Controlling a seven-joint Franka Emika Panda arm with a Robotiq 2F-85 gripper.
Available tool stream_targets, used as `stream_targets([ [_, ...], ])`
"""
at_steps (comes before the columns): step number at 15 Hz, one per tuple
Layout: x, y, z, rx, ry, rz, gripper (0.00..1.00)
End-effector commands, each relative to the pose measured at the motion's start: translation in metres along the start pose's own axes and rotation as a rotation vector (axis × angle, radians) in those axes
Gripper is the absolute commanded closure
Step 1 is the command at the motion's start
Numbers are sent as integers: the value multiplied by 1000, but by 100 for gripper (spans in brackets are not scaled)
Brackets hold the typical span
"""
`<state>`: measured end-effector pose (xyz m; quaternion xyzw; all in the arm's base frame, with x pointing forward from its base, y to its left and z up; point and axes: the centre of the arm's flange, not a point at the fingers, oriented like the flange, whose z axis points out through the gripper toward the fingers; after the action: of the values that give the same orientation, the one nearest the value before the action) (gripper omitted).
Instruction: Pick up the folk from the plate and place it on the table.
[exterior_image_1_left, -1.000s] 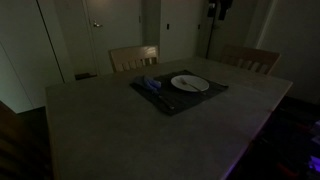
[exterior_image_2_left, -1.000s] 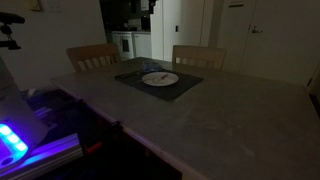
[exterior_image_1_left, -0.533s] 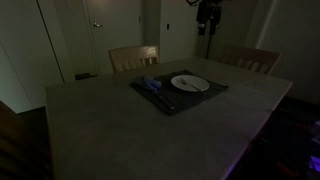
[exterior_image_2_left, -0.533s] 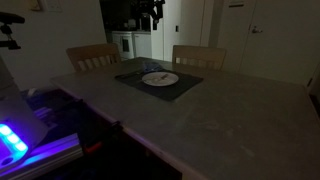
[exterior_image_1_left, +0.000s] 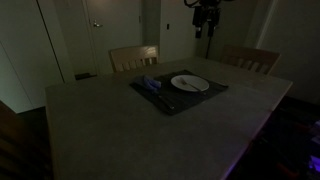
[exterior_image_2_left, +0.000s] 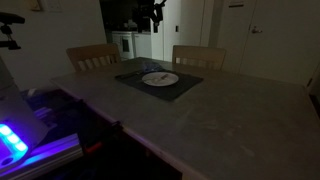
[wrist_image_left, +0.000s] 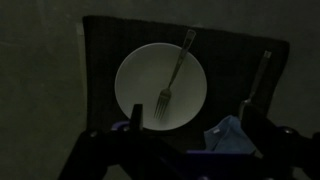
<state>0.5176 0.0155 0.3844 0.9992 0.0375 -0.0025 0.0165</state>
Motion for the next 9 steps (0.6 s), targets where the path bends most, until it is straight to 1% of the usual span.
stream_targets([
  [1, 16, -1, 42, -71, 25, 87, 0],
  [3, 23, 3, 62, -99, 44, 147, 0],
  [5, 29, 7, 83, -112, 35, 178, 0],
  [9, 32, 0, 125, -77, -7, 171, 0],
])
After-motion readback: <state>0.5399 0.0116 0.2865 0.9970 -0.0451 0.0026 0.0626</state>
